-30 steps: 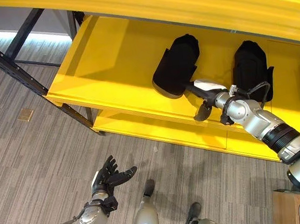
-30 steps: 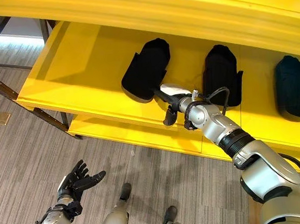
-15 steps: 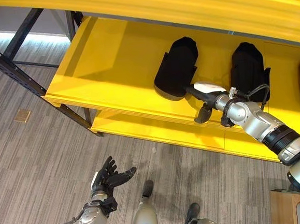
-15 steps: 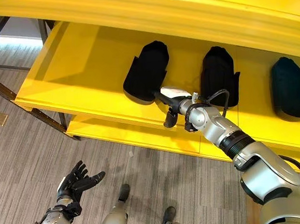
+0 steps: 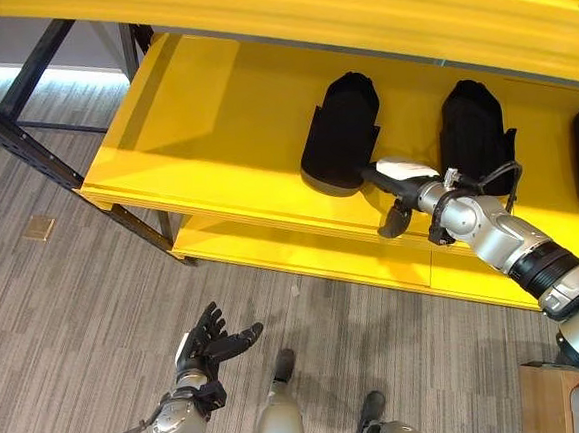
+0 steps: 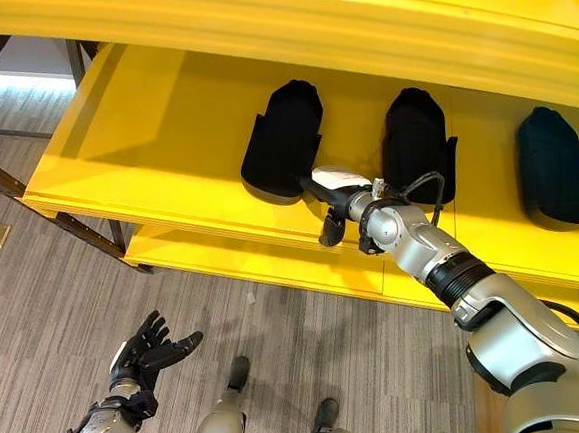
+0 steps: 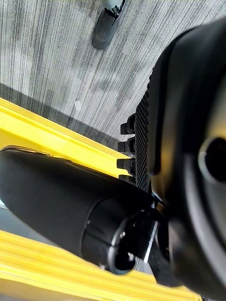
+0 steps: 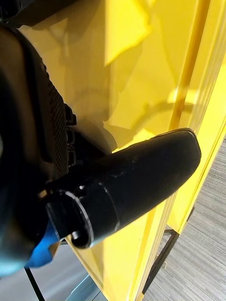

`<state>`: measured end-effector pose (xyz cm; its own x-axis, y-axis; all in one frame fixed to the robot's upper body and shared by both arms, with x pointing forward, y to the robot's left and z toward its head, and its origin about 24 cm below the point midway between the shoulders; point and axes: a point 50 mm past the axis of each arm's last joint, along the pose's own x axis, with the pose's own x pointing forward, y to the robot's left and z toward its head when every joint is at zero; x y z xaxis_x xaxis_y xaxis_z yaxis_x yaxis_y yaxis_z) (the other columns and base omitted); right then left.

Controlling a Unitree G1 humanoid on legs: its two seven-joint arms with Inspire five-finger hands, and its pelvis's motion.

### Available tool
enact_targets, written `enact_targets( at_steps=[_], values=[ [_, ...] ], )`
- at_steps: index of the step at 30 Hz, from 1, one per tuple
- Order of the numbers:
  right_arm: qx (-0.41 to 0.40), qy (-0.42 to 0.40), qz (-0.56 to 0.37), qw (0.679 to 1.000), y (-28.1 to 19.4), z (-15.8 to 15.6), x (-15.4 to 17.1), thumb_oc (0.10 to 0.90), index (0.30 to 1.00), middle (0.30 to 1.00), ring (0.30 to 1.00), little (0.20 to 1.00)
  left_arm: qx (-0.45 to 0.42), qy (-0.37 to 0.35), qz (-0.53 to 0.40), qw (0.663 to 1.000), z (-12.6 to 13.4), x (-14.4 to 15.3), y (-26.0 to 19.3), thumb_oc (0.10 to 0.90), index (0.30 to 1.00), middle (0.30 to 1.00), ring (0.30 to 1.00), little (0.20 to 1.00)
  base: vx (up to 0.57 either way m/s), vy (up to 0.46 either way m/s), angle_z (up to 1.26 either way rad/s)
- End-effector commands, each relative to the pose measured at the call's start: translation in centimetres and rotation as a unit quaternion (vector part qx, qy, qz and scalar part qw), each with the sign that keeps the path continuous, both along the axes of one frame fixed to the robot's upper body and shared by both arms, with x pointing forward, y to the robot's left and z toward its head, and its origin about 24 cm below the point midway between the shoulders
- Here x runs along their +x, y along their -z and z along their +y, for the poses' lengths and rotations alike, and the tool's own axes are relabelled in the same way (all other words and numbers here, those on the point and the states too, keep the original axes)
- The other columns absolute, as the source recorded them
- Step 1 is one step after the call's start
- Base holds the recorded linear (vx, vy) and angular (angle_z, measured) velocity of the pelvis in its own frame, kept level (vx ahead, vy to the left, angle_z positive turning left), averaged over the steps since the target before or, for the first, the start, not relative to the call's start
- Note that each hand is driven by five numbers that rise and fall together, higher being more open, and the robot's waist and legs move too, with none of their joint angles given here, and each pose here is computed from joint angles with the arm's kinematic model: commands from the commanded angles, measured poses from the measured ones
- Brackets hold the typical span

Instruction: Move parts from the plastic box to the shelf.

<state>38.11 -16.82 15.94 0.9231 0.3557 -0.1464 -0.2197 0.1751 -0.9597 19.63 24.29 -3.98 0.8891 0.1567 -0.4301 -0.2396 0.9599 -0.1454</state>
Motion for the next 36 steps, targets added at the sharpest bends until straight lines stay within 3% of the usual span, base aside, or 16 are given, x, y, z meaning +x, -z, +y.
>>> enact_targets(
  at_steps=[1,10,16,22,28,36],
  values=[
    [-0.014,-0.015,-0.065,0.998,-3.7,-0.2,0.3,0.9,1.0,1.0,1.0,1.0,0.056,-0.004,-0.071,0.996,2.6,1.0,-3.3,0.9,1.0,1.0,1.0,1.0,0.0,0.0,0.0],
    [0.003,-0.028,-0.09,0.996,-5.4,0.5,0.2,0.9,1.0,1.0,1.0,1.0,0.057,-0.005,-0.073,0.996,2.7,1.2,-3.4,0.9,1.0,1.0,1.0,1.0,0.0,0.0,0.0],
    [0.182,-0.048,-0.104,0.977,-7.6,2.0,-0.4,0.9,1.0,1.0,1.0,1.0,0.059,-0.021,-0.072,0.995,3.0,1.3,-3.4,0.9,1.0,1.0,1.0,1.0,0.0,0.0,0.0],
    [0.291,-0.076,-0.095,0.949,-8.7,2.9,-1.2,0.9,1.0,1.0,1.0,1.0,0.062,-0.035,-0.068,0.995,3.4,1.4,-3.3,0.9,1.0,1.0,1.0,1.0,0.0,0.001,-0.01],
    [0.357,-0.101,-0.095,0.924,-10.3,4.6,-1.2,0.9,1.0,1.0,1.0,1.0,0.063,-0.047,-0.062,0.995,4.0,1.2,-3.4,0.9,1.0,1.0,1.0,1.0,0.0,0.001,-0.01],
    [0.388,-0.082,-0.075,0.915,-9.0,5.3,-0.6,0.9,1.0,1.0,1.0,1.0,0.066,-0.043,-0.056,0.995,4.0,1.1,-3.3,0.9,1.0,1.0,1.0,1.0,0.0,0.0,0.0]
  ],
)
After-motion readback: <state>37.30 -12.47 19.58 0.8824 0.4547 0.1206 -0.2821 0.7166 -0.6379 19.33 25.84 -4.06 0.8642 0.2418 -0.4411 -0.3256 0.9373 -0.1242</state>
